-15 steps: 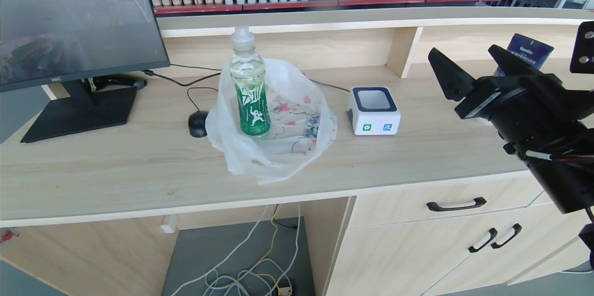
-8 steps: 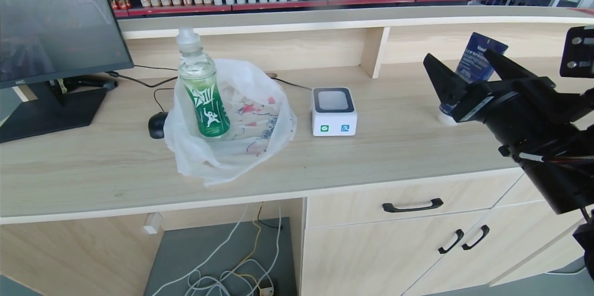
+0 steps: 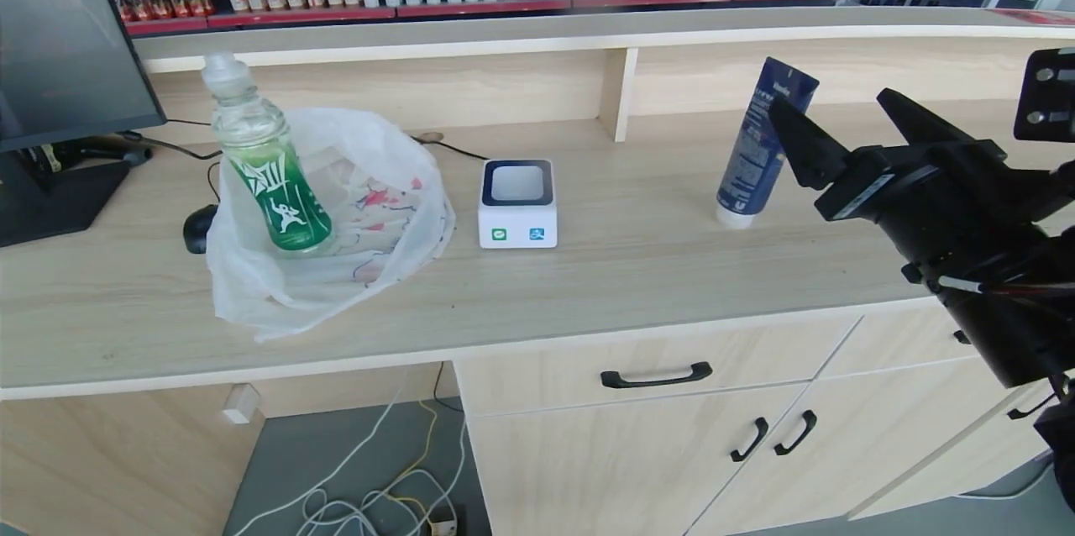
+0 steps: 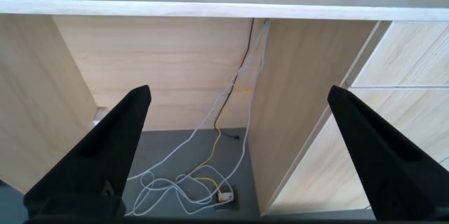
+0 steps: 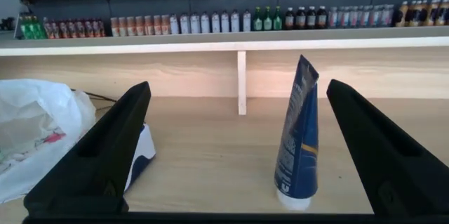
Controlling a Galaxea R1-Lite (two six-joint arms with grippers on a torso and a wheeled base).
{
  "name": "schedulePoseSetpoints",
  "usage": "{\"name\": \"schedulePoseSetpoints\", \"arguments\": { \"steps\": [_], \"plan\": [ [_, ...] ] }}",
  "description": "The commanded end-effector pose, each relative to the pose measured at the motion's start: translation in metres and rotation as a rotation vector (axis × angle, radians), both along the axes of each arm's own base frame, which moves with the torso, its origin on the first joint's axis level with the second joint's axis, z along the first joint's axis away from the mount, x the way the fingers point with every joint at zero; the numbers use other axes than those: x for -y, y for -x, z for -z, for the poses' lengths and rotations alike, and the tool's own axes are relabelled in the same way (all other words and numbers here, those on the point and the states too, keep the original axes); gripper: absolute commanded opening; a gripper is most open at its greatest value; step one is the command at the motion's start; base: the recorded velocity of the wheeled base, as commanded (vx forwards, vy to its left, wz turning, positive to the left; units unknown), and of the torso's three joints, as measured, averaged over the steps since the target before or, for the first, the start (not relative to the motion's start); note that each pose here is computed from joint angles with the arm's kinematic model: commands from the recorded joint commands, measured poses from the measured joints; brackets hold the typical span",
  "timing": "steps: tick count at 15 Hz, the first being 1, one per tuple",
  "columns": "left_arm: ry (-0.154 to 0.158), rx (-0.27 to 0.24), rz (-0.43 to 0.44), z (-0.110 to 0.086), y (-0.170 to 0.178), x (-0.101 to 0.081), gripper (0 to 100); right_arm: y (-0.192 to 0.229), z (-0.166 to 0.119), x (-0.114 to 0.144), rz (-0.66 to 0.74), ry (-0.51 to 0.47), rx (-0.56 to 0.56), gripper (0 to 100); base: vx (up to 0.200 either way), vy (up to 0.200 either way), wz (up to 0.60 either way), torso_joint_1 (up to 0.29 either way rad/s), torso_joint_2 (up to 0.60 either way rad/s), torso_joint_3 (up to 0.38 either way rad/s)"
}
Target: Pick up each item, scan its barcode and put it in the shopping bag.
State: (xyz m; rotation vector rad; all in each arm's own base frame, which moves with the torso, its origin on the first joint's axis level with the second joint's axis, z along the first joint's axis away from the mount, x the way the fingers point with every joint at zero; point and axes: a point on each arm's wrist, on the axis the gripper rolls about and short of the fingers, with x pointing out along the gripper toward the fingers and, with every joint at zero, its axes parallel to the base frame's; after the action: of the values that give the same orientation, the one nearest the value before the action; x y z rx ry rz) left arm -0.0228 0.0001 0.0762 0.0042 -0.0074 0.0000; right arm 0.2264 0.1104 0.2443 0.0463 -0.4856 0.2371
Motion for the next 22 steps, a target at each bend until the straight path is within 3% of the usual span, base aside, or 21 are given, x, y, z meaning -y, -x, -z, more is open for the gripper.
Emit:
{"name": "schedulePoseSetpoints", "arguments": {
  "steps": [1,8,11,22],
  "plan": [
    [0.0,-0.003,-0.002,0.0,0.0,0.0,100,-0.001,0.001,-0.001,-0.003,0.002,-0.004,100,0.0,-0.2,0.6,0.002,0.0,-0.002],
    [0.001,-0.007,0.002,0.001,0.0,0.0,100,-0.014,0.008,0.0,0.022,0.015,-0.027,100,0.0,-0.029,0.0,0.0,0.0,0.0],
    [0.001,-0.009,0.0,0.001,0.0,0.0,100,-0.032,0.014,0.022,0.118,0.025,-0.048,100,0.0,0.0,0.0,0.0,0.0,0.0],
    [0.001,-0.007,0.0,0.001,0.0,0.0,100,-0.053,0.018,0.034,0.103,0.102,-0.109,100,0.0,0.0,0.0,0.0,0.0,0.0]
  ]
}}
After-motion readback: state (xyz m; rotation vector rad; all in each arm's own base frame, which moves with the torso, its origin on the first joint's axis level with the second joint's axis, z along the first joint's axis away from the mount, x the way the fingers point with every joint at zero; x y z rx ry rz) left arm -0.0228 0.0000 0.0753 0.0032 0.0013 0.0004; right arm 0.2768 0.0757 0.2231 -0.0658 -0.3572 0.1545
